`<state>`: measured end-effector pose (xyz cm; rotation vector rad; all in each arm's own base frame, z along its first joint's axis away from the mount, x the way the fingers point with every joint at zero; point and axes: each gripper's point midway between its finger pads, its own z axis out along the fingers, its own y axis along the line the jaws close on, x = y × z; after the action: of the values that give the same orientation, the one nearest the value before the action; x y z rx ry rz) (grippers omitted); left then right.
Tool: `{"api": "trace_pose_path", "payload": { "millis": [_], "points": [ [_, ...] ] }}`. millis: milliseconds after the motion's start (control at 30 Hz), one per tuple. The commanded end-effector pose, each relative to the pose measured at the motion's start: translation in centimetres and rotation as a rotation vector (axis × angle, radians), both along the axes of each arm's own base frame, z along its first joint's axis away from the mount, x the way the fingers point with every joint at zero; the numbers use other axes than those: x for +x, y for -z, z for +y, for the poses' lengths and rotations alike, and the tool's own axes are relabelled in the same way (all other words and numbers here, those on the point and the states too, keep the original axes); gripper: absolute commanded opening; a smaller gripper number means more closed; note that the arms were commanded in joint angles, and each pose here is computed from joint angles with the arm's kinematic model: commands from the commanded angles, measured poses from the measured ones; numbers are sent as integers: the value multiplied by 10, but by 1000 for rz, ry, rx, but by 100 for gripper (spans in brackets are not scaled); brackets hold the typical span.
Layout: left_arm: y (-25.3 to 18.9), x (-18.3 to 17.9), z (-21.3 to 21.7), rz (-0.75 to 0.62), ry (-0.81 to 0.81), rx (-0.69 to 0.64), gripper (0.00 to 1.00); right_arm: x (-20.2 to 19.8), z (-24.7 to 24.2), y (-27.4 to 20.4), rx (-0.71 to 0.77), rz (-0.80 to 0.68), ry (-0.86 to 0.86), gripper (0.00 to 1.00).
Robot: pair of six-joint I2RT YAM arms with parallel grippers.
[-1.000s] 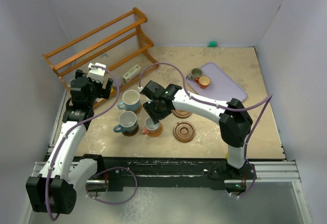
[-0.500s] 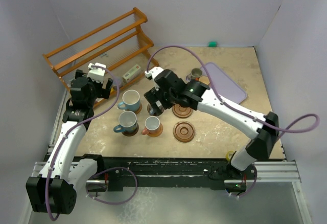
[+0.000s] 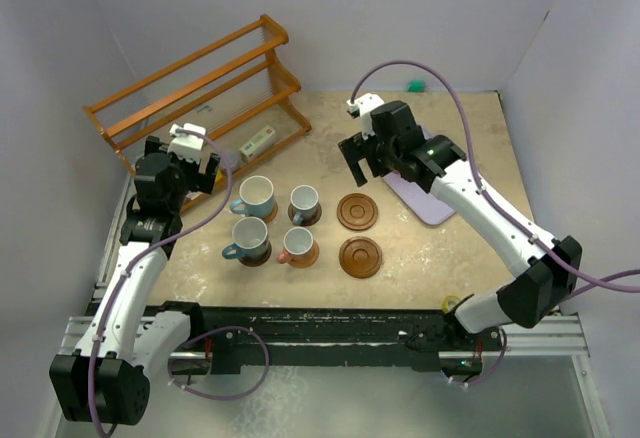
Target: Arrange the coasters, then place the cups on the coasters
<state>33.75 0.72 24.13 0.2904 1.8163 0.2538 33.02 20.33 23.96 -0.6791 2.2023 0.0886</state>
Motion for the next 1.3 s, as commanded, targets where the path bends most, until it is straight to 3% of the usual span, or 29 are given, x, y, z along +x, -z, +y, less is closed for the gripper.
{"api": "trace_pose_path", "payload": {
  "millis": [0,767,1100,1267],
  "points": [
    [-17,0,-3,-47,25,-5,98,22,-14,-15,20,-79,-3,100],
    [-5,2,-25,24,109,-108,98,124,-113,41,34,19,221,100],
    [-1,-1,-33,25,150,-124,99,130,-139,75,55,109,327,94],
    [-6,-6,-34,0,163,-111,99,133,-141,92,56,166,367,83]
  ]
}}
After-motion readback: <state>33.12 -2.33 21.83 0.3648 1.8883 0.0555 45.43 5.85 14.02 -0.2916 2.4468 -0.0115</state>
